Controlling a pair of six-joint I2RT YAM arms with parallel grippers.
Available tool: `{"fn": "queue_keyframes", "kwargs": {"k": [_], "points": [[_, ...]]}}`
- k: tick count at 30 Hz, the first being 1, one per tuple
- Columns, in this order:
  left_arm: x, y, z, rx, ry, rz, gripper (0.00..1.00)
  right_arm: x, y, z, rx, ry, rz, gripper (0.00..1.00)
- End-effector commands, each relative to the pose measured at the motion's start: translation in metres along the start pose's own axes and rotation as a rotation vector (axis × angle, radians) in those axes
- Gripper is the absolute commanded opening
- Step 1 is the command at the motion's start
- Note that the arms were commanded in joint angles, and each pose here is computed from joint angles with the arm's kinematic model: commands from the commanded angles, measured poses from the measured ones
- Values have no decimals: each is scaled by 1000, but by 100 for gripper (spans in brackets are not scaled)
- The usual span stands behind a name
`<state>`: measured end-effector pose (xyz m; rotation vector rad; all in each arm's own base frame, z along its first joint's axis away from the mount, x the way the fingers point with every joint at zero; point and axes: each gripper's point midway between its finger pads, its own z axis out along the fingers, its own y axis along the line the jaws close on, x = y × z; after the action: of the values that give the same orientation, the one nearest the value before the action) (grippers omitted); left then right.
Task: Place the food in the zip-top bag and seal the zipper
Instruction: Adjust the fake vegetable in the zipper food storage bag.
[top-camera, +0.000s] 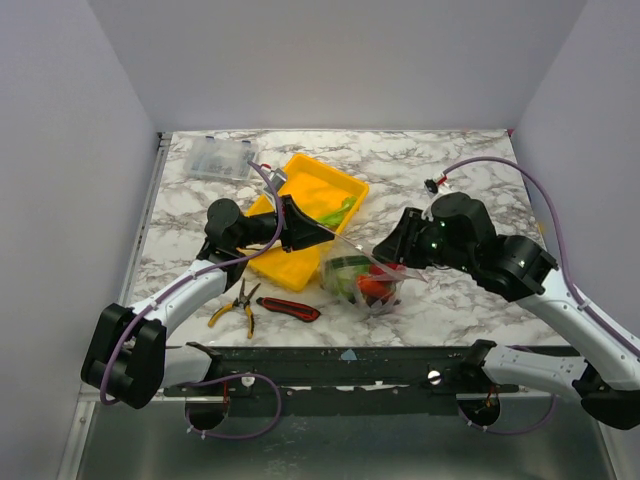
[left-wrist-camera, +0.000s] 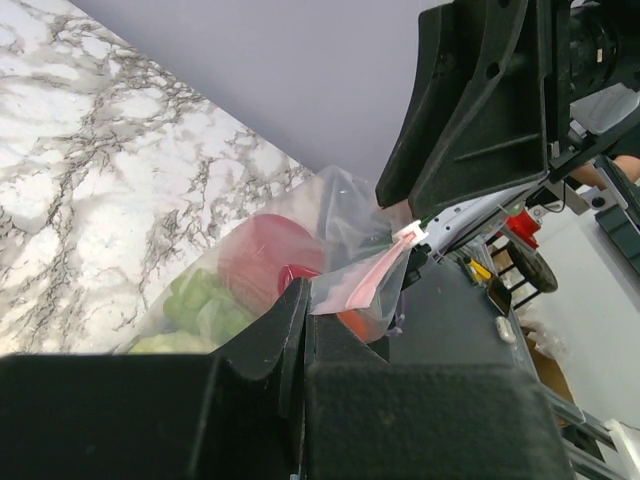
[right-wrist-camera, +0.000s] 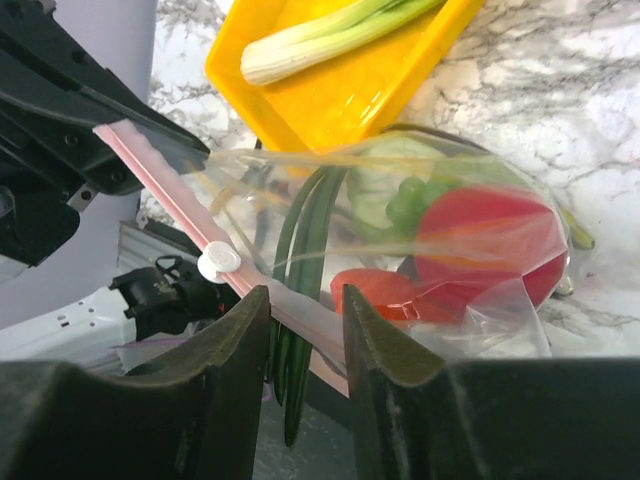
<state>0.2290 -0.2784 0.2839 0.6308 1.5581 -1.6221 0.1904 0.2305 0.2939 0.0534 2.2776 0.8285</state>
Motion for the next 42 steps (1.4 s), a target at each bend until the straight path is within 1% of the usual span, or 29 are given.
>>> {"fn": "queue_keyframes", "kwargs": {"k": [1, 5, 9, 13, 18, 22, 24, 27, 35, 37, 42], "points": [[-8, -5, -1, 14, -22, 31, 0, 11, 4, -8, -68, 37, -57, 40], [-9, -3, 1, 12, -26, 17, 0, 11, 13, -16, -134, 37, -114, 46], [-8, -1, 1, 9, -28, 0, 0, 6, 17, -20, -164, 18, -168, 47], [-8, -1, 1, 10, -28, -1, 0, -1, 24, -26, -171, 1, -150, 49], [-8, 0, 1, 9, -26, -3, 0, -6, 31, -37, -180, 10, -112, 52], [-8, 1, 2, 9, -25, -5, 0, -13, 45, -55, -247, -13, -91, 54], [-8, 1, 2, 11, -27, -4, 0, -8, 45, -53, -246, 12, -73, 54], [-8, 1, 3, 11, -26, -10, 0, 4, 33, -44, -194, 55, -43, 53], [-9, 2, 3, 13, -25, -12, 0, 14, 13, -33, -100, 70, 36, 52], [-9, 1, 3, 15, -25, -14, 0, 14, 11, -30, -88, 73, 35, 50], [-10, -1, 3, 20, -25, -9, 0, 18, 10, -22, -84, 90, 24, 40]]}}
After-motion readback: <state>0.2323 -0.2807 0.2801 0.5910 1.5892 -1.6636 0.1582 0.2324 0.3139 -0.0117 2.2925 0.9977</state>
